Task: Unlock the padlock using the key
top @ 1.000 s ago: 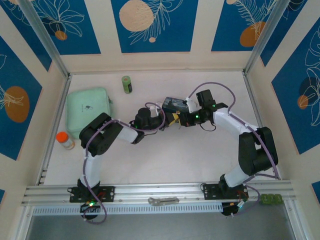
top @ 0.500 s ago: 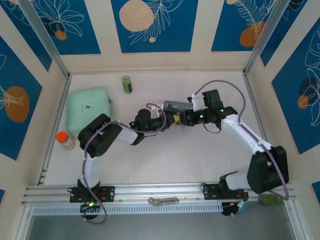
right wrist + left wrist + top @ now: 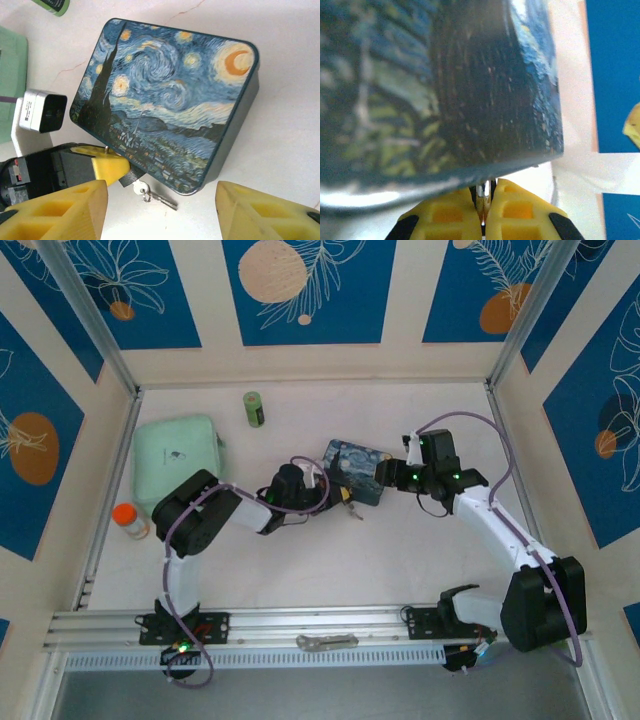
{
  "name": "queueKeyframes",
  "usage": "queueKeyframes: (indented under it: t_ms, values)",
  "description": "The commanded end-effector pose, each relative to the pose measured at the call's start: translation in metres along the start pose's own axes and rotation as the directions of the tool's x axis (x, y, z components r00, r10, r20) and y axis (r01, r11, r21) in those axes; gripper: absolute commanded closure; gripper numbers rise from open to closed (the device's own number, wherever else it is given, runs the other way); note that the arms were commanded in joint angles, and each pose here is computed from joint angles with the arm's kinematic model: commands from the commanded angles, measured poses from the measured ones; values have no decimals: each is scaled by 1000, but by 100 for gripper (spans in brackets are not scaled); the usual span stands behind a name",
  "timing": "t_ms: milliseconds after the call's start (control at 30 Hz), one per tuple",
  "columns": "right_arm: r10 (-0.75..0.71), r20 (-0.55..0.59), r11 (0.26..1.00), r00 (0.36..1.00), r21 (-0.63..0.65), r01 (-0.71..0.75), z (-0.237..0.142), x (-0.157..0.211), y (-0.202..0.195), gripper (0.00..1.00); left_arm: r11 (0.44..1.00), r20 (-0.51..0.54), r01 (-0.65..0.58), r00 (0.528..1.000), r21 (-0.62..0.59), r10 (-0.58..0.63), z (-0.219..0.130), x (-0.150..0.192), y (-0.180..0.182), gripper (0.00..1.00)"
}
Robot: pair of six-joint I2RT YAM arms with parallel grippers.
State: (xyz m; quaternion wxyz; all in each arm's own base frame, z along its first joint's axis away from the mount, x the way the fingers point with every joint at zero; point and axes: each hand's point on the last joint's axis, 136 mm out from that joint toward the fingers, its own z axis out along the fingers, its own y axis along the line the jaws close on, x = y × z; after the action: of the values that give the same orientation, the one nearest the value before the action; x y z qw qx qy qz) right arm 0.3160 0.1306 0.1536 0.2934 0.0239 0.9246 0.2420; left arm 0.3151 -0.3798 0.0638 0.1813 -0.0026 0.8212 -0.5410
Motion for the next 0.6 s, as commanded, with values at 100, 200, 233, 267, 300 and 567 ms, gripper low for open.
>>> queueKeyframes:
  t_ms: [100,200,233,267,300,567]
  values:
    - [30,49,999,998,12,-31,-5,-7,-2,41,992,18,-72,997,-102,74,-8,-5,8,98]
    - [32,48,999,998,11,-32,-3,-8,-2,41,991,21,-70,997,-112,73,-10,-4,9,81]
    - [32,49,999,998,11,-33,-4,-8,-2,41,991,21,-69,997,-113,72,-10,-4,10,76]
    - [32,50,999,998,12,-33,-3,-8,-2,41,992,23,-67,997,-110,70,-12,-4,8,70]
    - [31,50,999,998,11,-32,-3,-9,-1,41,992,27,-63,997,-109,67,-14,-4,7,64]
    - [16,62,1000,998,4,-16,-4,-14,3,41,990,89,-53,994,-128,64,-40,-11,5,37]
